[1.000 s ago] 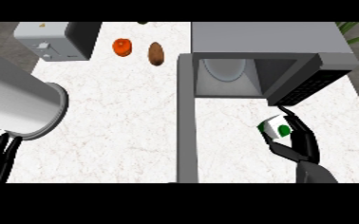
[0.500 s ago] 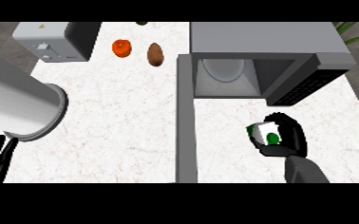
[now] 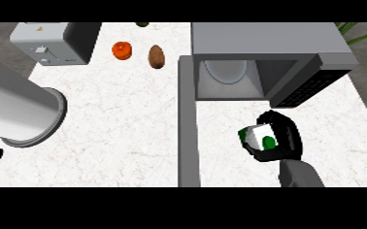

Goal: Pick up the milk, place it into the microwave and close the microwave

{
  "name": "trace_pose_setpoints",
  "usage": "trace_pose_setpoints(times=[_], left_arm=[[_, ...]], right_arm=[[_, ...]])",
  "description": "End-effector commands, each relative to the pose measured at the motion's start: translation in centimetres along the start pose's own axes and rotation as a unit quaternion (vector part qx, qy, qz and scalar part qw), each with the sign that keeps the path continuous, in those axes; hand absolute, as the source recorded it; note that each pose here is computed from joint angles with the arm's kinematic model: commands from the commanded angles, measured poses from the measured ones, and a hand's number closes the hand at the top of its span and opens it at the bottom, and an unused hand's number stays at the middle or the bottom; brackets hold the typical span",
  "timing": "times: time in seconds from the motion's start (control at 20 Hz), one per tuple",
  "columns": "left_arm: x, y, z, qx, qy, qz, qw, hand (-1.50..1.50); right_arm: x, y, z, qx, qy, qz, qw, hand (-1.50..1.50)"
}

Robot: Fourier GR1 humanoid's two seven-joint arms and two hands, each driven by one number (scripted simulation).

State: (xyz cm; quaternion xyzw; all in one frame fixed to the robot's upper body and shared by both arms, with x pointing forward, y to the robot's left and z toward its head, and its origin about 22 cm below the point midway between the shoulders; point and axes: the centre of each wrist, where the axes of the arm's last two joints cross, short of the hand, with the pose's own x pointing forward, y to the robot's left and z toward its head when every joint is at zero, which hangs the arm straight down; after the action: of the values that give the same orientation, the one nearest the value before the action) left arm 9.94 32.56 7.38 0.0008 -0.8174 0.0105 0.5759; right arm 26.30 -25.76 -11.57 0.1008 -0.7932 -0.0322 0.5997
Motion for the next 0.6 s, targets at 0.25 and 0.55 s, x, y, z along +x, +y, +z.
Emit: trace_pose_setpoints(times=[0.25,0.55], left_arm=[[-0.8,0.4,1.5,-0.007,0.007,0.004,0.9999,-1.5],[-0.8,1.0,2.8,-0.003,0.005,0.015,0.9999,-1.5]], right_arm=[[6.7,5.3,3.1,0.018,-0.013,0.01,1.0,1.5],[8.8,11.1,3.3,-0.015,0.008,-0.017,1.0,1.5]])
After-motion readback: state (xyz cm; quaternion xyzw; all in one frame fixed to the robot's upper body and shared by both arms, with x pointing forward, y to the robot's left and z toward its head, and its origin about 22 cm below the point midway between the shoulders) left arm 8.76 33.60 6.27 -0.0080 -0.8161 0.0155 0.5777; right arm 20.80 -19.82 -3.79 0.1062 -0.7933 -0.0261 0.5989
